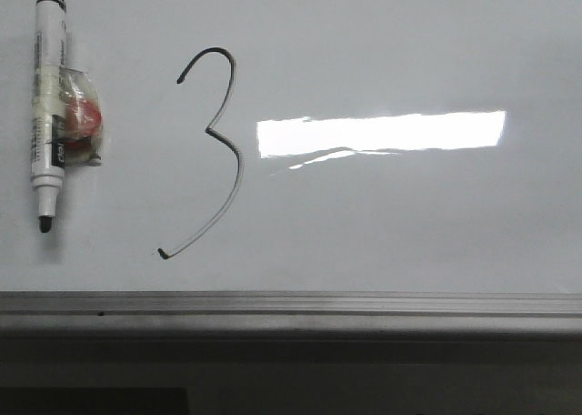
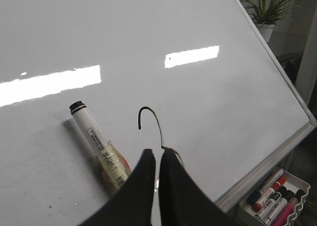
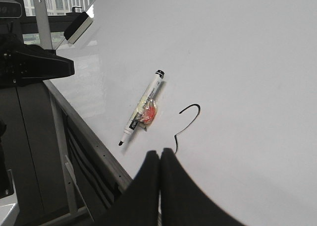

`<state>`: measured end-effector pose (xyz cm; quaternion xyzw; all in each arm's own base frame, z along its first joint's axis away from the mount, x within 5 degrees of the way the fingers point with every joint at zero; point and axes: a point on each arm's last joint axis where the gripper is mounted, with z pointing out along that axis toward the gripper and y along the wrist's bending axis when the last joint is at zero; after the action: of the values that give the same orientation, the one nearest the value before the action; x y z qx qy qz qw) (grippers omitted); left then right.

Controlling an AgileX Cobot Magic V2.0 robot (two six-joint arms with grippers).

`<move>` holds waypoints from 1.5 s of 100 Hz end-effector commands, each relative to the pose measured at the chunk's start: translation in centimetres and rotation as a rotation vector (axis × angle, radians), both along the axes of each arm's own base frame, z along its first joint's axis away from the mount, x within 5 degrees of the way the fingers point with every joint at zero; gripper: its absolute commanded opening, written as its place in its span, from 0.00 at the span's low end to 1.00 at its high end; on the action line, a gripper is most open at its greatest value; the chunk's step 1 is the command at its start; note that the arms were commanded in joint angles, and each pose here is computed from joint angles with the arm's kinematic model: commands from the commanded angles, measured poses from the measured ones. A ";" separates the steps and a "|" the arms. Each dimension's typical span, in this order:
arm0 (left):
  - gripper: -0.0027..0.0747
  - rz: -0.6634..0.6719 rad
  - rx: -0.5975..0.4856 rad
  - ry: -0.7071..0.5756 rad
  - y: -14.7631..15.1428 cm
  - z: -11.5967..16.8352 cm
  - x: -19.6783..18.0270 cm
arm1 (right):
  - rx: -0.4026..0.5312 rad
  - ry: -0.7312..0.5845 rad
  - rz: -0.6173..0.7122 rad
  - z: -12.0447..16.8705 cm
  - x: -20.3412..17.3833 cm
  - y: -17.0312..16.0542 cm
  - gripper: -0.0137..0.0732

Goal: Write number 3 on whiteboard

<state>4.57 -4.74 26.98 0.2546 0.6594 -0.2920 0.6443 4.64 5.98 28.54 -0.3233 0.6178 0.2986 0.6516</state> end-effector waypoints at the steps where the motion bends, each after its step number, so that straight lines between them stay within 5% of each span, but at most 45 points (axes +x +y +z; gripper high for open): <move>1: 0.01 0.015 -0.063 -0.064 0.1 1.5 0.0 | 0.074 -0.076 -0.005 1.5 0.0 -0.1 0.08; 45: 0.01 0.040 -0.043 -0.067 0.2 1.1 0.2 | 0.074 -0.076 -0.005 1.5 0.0 -0.1 0.08; 76: 0.01 0.511 0.110 -0.056 2.8 -2.0 2.1 | 0.074 -0.076 -0.005 1.5 0.0 -0.1 0.08; 99: 0.01 0.752 0.120 -0.071 4.5 -6.1 1.1 | 0.074 -0.076 -0.005 1.5 0.0 -0.1 0.08; 108: 0.01 0.777 0.162 -0.079 4.7 -7.4 1.0 | 0.074 -0.076 -0.005 1.5 0.0 -0.1 0.08; 127: 0.01 0.756 0.232 0.137 4.6 -9.4 0.8 | 0.074 -0.076 -0.005 1.5 0.0 -0.1 0.08; 150: 0.01 0.756 0.231 0.135 4.6 -9.4 0.8 | 0.074 -0.076 -0.005 1.5 0.0 -0.1 0.08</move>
<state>5.34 -0.11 18.15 0.0487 0.7875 0.0269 0.6138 4.66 6.01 28.36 -0.3229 0.6185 0.2991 0.6509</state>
